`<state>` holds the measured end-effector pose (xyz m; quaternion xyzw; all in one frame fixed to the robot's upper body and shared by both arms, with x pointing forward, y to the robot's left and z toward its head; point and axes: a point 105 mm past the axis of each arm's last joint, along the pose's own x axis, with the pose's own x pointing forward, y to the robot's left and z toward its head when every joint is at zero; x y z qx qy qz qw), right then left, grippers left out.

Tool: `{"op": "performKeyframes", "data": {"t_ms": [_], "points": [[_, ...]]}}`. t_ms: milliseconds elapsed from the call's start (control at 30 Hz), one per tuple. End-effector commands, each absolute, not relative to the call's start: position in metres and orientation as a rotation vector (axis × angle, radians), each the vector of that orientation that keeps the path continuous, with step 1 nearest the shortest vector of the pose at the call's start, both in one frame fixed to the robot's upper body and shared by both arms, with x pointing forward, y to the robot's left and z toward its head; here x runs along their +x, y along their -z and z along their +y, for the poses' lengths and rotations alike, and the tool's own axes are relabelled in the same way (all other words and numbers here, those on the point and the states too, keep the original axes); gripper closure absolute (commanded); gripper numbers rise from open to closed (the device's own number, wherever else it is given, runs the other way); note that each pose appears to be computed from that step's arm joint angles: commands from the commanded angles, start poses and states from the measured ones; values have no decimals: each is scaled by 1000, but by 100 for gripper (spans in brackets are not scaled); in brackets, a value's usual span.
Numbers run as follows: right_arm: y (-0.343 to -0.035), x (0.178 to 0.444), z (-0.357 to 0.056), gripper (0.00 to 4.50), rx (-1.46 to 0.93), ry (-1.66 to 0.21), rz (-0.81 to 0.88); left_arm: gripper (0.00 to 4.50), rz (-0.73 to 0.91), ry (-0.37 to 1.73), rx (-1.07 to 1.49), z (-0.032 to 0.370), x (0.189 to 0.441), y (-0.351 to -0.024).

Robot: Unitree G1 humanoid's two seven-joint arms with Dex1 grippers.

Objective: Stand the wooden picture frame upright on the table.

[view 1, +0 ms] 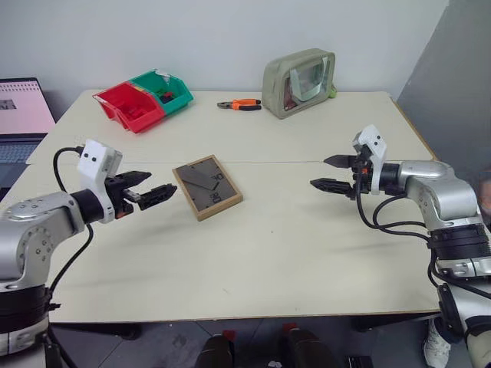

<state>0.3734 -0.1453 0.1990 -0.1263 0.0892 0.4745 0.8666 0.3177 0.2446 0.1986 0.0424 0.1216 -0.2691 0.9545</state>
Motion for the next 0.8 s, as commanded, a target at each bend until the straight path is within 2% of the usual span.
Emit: {"op": "performKeyframes", "data": {"t_ms": [33,267,400,600,633,800], "points": [[-213,371,-143,3,-287,-1006,133,0,204,560,106,239,314,-210],[-211,375,-139,3,-298,-1004,120,0,173,498,84,252,324,-220],[-214,387,-141,3,-280,-934,87,0,227,439,96,265,328,-205],[-219,394,-131,3,-244,-937,52,0,200,447,55,264,330,-210],[-219,397,-127,39,-231,-925,45,36,202,444,53,264,330,-208],[-214,407,-112,144,-205,-895,29,127,192,410,36,267,331,-207]]}}
